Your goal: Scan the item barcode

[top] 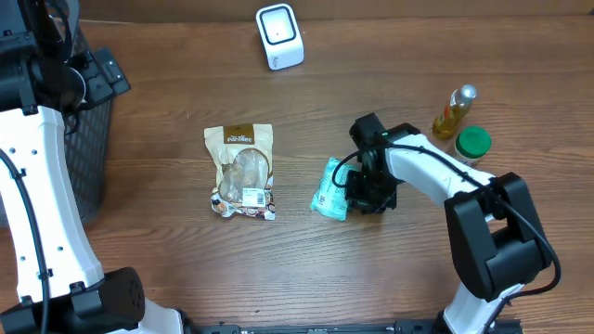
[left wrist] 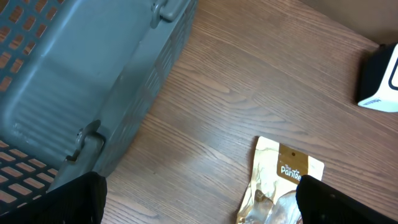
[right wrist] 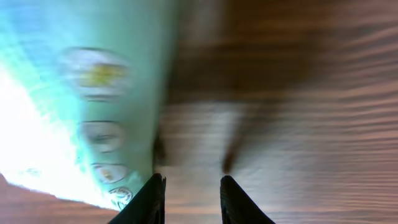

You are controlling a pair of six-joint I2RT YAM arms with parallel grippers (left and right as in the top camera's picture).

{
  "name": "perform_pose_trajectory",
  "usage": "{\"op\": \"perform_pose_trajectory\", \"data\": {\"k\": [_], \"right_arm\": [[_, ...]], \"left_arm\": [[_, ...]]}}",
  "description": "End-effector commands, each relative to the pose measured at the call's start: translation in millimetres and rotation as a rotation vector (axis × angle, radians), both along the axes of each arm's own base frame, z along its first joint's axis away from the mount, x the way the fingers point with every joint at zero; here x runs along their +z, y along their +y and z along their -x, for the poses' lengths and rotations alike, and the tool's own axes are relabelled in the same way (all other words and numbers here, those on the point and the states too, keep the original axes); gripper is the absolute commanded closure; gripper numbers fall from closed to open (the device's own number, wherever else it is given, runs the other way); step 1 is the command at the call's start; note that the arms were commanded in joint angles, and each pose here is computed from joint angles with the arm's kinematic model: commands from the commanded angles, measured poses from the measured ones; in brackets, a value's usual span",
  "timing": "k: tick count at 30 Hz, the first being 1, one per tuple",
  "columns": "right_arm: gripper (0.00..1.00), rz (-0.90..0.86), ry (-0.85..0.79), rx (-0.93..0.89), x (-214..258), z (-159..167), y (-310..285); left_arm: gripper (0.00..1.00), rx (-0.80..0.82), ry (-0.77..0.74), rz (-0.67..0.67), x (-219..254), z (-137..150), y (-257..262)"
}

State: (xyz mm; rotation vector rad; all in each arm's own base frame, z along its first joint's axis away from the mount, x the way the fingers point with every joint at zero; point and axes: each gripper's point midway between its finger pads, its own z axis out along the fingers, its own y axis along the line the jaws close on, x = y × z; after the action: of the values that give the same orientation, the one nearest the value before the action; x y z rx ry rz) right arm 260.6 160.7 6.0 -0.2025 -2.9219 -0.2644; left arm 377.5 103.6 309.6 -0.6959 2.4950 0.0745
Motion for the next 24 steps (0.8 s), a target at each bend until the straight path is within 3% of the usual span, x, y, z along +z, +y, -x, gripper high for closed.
{"op": "perform_pose_trajectory", "data": {"k": [1,10,17,24], "right_arm": [[0.73,-0.073,0.024,0.045,0,13,26],[0.69,-0.147,-0.094,0.120,0,8,77],[0.74,-0.213,-0.084,0.156,17,8,95],[0.76,-0.277,-0.123,0.135,67,-35,78]], "left_arm": [[0.00,-0.005,-0.004,-0.001,1,-2,0],[0.00,-0.005,-0.004,-0.001,1,-2,0],[0.00,-0.005,-0.004,-0.001,1,-2,0],[0.01,-0.005,-0.004,-0.001,1,-2,0]]}}
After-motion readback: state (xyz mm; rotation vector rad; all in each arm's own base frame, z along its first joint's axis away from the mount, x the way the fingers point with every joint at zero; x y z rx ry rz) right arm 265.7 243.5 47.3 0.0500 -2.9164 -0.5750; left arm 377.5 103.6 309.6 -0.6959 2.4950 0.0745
